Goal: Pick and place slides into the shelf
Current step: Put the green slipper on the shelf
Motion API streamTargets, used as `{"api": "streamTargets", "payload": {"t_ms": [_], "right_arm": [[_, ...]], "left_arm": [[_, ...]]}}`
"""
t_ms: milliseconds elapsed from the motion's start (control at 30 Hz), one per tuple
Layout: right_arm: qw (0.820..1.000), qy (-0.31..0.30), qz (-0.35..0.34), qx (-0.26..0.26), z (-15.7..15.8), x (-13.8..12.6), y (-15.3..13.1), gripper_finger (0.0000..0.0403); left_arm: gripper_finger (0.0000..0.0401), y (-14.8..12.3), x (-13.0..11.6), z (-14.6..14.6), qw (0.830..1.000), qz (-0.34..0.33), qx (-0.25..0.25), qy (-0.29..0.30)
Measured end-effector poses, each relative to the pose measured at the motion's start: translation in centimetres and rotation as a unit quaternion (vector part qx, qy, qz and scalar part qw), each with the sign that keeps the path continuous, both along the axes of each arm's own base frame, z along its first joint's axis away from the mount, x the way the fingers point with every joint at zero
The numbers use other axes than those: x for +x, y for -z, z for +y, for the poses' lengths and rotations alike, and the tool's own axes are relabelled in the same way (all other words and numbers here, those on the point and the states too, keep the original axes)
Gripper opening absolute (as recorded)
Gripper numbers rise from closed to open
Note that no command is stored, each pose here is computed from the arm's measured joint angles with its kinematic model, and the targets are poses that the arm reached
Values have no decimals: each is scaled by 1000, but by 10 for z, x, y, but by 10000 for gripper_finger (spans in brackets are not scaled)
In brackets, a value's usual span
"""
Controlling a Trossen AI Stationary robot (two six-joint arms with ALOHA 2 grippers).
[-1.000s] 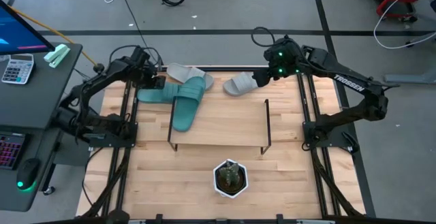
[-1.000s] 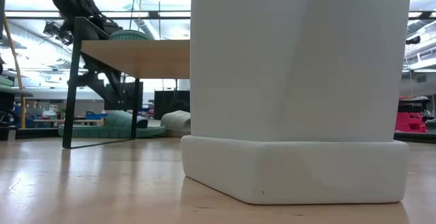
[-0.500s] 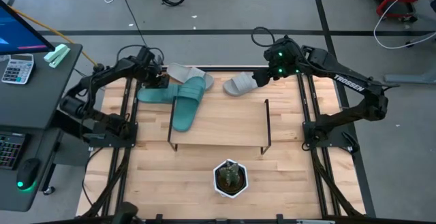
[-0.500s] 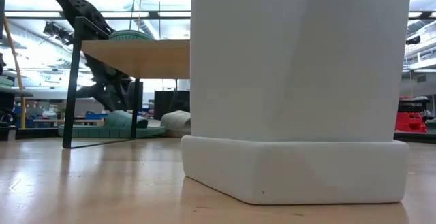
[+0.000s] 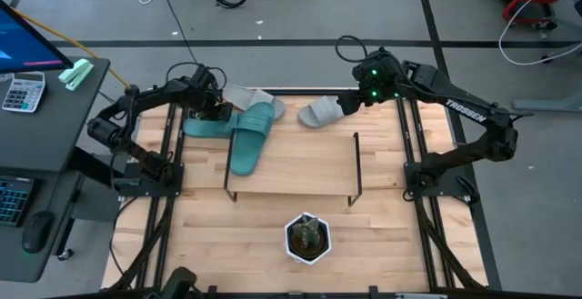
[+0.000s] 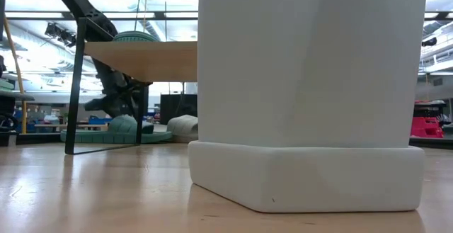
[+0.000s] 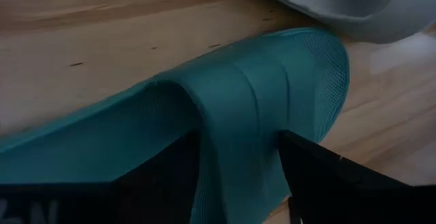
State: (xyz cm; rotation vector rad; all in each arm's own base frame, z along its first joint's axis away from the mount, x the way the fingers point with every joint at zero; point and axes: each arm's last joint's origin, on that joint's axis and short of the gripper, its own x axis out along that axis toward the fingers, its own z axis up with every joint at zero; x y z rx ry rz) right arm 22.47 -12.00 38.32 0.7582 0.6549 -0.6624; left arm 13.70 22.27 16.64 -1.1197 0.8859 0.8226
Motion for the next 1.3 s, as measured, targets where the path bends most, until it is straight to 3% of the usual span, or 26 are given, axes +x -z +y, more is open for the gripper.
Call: {"api": "streamTargets", "payload": {"t_ms": [300,600,767,1000,1167,1300], "right_arm": [[1000,3,2,-3,5,3,0,261],[1000,-4,6,-11,14,7,0,242],[1000,-9,6,-12,17,8,0,221],[1000,-10,7,-14,17,8,0,205],[1000,-8,10,-20,16,8,0,204],[1000,-8,10,-20,16,8,0,205]], "left_arm": [[162,6,10,3,1000,-8,13,12],[18,5,10,4,999,-7,32,33],[15,1,8,3,998,5,47,29],[12,-31,-3,-2,992,10,122,1],[12,-62,-14,-11,983,-24,177,-36],[12,-81,-22,-21,978,-68,193,-48]]}}
